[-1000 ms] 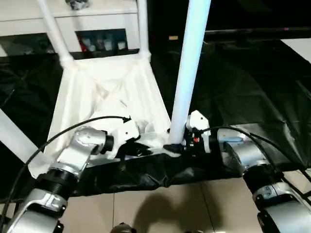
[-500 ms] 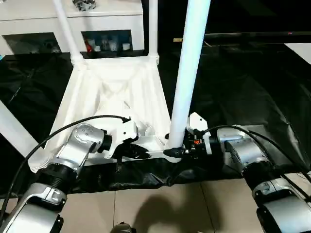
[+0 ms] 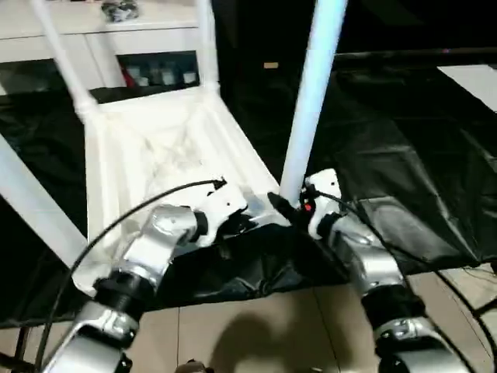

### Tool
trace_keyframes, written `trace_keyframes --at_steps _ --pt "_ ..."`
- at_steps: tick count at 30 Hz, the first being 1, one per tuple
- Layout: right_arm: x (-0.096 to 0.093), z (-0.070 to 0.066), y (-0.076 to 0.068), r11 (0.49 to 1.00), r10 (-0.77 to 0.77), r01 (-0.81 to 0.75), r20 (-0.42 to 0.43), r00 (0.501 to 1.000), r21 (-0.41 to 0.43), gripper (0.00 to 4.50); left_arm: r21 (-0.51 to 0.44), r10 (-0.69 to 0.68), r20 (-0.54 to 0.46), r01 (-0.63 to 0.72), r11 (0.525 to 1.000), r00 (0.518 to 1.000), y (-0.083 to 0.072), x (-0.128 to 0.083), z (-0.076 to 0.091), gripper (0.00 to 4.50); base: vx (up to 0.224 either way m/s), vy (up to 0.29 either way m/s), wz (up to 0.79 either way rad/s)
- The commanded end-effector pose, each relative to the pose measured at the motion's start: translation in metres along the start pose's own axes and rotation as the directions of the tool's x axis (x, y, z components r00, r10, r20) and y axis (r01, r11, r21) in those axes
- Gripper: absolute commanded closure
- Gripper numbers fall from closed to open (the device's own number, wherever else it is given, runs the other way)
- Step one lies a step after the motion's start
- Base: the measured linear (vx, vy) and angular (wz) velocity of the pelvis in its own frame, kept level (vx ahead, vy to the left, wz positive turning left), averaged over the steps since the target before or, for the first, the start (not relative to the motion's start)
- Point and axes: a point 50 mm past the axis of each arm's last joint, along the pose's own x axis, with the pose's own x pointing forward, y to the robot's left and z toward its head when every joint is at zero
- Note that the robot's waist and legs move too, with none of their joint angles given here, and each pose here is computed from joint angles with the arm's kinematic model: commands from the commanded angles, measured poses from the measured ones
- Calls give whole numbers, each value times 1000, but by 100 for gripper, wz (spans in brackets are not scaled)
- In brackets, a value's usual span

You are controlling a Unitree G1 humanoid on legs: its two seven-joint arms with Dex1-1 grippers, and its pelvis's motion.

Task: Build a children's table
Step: Rotate leg to tighten, then rotate table base

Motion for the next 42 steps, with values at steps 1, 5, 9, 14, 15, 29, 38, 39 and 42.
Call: trace_keyframes --at_steps 1,5,9,14,15,29,38,39,42 --pt "13 1 32 991 130 -131 26 991 36 140 26 88 58 -90 996 994 4 5 13 450 0 0 0" --pt "6 2 26 986 160 -160 3 987 -37 105 45 82 60 -84 995 995 5 3 13 450 0 0 0" --pt "-22 6 -1 970 214 -215 -21 977 -113 105 58 79 65 -83 995 995 6 0 12 450 0 0 0" --pt "-59 12 -34 957 237 -243 -60 970 -159 105 61 71 64 -75 995 995 5 -2 9 450 0 0 0" --pt "-65 13 -38 954 245 -252 -67 967 -164 105 61 70 66 -74 995 995 5 -2 8 450 0 0 0" --pt "-78 16 -21 875 455 -470 -132 880 -114 94 -120 114 343 -77 990 933 -6 -19 37 353 0 0 0" --pt "-52 25 -16 856 484 -500 -137 864 -133 94 -200 -15 314 82 976 949 -38 -56 15 281 0 0 0" --pt "-52 25 -16 856 484 -500 -137 864 -133 94 -200 -15 314 82 976 949 -38 -56 15 281 0 0 0" --pt "-39 29 -21 867 460 -477 -137 877 -144 94 -250 -59 285 133 959 957 -55 -80 3 266 0 0 0"
